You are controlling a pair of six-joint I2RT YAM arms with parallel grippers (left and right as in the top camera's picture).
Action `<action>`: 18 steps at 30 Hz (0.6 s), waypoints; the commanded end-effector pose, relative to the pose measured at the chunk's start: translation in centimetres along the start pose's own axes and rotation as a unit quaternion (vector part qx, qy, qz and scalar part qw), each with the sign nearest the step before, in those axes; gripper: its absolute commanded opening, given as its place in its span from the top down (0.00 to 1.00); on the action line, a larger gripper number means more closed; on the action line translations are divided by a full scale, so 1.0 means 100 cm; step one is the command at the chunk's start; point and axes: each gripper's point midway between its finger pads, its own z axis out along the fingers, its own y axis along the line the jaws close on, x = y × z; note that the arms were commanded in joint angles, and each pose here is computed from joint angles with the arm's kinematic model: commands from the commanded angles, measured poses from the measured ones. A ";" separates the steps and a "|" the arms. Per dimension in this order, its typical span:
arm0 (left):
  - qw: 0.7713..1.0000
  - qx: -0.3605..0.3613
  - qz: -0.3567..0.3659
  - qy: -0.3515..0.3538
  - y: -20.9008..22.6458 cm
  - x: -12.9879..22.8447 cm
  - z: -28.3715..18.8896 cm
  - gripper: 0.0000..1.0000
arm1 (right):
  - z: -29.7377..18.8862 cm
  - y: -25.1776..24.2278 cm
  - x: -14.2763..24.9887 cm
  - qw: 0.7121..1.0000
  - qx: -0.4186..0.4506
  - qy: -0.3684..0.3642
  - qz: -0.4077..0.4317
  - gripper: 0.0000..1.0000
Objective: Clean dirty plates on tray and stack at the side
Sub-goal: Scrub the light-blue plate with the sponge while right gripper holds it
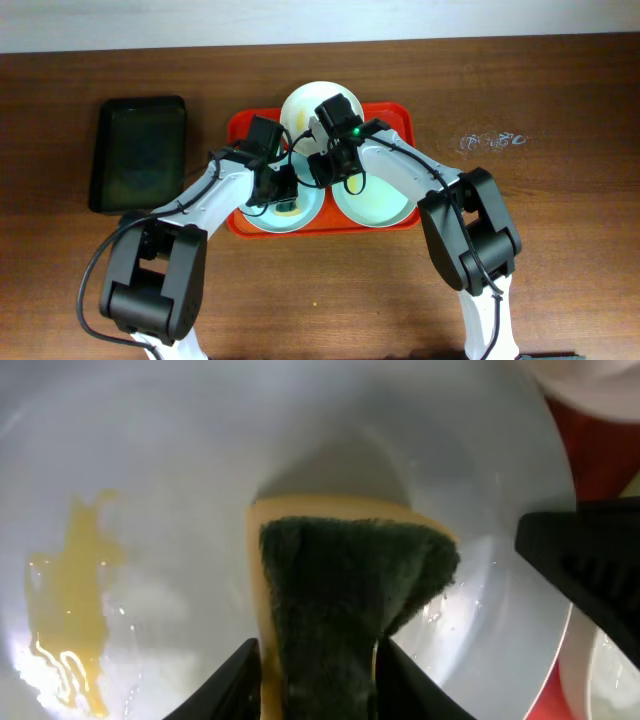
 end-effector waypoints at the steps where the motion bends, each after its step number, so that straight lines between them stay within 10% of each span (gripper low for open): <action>1: 1.000 -0.005 -0.003 -0.001 0.003 0.004 0.006 0.67 | 0.009 0.000 0.005 1.000 -0.001 0.010 -0.002 0.96; 3: 1.000 -0.004 -0.002 -0.008 0.003 0.001 0.007 0.88 | 0.009 0.000 0.005 1.000 -0.001 0.010 -0.002 0.96; 6: 1.000 -0.012 -0.005 -0.011 0.008 0.004 0.011 0.76 | 0.009 0.000 0.005 1.000 -0.001 0.010 -0.002 0.96; 11: 0.999 -0.034 -0.006 -0.018 0.021 0.010 0.019 1.00 | 0.009 0.000 0.005 1.000 -0.001 0.010 -0.002 0.96; 18: 0.952 -0.284 -0.073 -0.083 0.124 -0.016 -0.030 1.00 | 0.009 0.000 0.006 1.000 0.000 0.012 -0.001 0.96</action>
